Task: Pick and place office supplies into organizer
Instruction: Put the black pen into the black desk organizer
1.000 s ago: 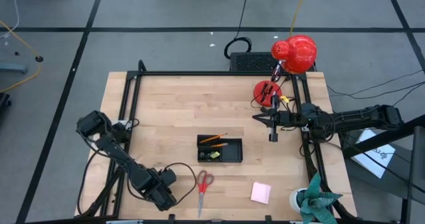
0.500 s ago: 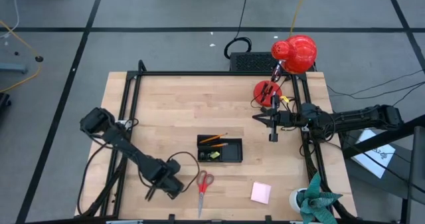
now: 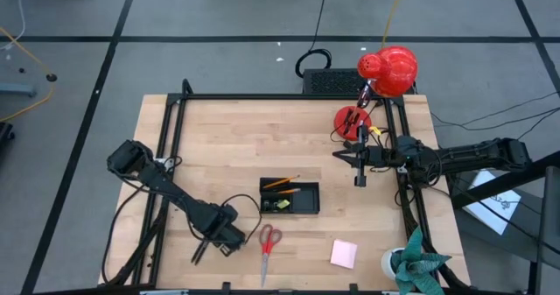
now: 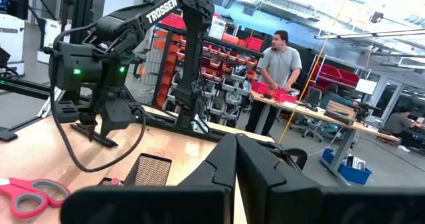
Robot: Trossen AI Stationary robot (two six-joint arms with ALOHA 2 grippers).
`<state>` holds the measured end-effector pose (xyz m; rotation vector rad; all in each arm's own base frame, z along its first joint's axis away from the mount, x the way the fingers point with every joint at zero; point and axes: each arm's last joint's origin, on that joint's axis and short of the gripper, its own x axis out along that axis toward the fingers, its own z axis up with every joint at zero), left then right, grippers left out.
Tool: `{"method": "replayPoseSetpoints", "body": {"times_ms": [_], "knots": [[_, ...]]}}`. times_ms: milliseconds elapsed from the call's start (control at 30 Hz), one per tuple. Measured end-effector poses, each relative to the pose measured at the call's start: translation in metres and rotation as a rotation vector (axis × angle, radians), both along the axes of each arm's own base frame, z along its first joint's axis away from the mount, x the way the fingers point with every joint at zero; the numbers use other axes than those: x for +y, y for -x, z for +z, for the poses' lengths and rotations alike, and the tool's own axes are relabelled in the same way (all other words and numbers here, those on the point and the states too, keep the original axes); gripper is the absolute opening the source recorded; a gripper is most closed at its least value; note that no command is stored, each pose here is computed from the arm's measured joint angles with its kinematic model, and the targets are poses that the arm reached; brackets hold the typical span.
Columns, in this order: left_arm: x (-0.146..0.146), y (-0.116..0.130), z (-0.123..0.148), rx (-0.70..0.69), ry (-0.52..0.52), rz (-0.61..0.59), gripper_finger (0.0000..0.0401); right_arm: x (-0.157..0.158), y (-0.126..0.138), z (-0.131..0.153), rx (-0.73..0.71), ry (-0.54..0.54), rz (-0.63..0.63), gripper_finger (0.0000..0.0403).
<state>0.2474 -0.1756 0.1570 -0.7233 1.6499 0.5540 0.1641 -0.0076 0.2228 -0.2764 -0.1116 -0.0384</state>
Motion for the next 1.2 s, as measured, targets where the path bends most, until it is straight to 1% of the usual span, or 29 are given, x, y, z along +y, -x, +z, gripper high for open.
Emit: {"method": "replayPoseSetpoints", "body": {"times_ms": [167,400,600,767,1033,1200], "knots": [[0.003,0.006,0.0,0.065,-0.046,0.019,0.0119,0.0,0.0,0.0,0.0,0.001,0.0,0.0004],[-0.003,0.003,0.0,-0.02,-0.049,0.011,0.012,0.0,0.0,0.0,0.0,-0.005,0.001,0.0004],[-0.003,0.007,0.0,-0.017,-0.11,0.026,0.012,0.0,0.0,0.0,0.0,-0.016,0.002,0.0004],[-0.006,0.01,-0.001,-0.017,-0.117,0.032,0.012,0.0,0.0,0.0,0.0,-0.024,0.003,0.0004],[-0.019,0.015,-0.016,0.014,-0.138,0.029,0.012,0.0,0.0,0.0,0.0,-0.024,0.004,0.0004],[-0.026,0.013,-0.024,-0.002,-0.127,0.018,0.012,0.0,0.0,0.0,-0.001,-0.024,0.005,0.0004]]}}
